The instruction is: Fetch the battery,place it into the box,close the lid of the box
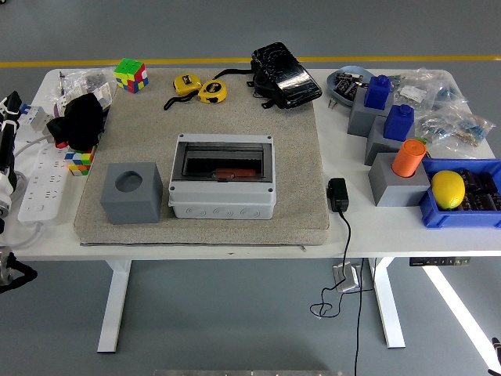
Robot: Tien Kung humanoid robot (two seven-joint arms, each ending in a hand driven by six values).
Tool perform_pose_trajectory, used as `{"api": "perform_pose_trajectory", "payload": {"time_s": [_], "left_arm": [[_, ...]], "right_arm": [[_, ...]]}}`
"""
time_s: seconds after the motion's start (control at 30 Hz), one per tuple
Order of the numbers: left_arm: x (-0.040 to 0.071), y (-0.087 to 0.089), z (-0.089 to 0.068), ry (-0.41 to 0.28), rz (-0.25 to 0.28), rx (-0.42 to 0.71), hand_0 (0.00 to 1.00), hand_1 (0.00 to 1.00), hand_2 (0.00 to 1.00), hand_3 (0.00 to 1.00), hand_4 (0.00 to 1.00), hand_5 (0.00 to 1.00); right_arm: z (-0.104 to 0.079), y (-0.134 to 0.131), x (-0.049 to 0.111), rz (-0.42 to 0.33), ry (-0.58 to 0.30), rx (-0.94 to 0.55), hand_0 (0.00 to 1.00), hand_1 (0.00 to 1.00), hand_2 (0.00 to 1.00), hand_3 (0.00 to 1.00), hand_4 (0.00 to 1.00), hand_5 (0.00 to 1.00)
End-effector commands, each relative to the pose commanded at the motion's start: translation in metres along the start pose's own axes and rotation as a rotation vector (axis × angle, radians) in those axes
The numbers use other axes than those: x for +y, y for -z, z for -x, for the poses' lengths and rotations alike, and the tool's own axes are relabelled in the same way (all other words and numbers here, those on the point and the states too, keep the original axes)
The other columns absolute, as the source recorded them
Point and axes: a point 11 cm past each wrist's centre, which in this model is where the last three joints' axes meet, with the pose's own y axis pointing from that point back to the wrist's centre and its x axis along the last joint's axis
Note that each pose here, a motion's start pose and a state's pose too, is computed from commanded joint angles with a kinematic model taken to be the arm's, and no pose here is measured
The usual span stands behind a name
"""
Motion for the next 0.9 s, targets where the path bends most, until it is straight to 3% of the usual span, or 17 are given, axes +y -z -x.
{"api": "perform_pose_trajectory", "payload": {"time_s": [0.3,0.9], "left_arm": [[0.0007,0.0024,0.0009,0.004,-0.014,-0.011,0.998,0.998,0.973,0.947,0.998,0.998],[0.0002,-0.0006,0.0017,0.013,0.007,0.004,0.998,0.998,0.969,0.950,0.998,0.998]], "right_arm": [[0.0001,-0.0010,0.0000,0.001,0.000,0.000,0.817,0.755,0.732,0.791,0.998,0.998],[0.0014,0.0015,0.0002,-0.005,0.003,-0.007,0.818,0.755,0.731,0.791,0.998,0.998]]}}
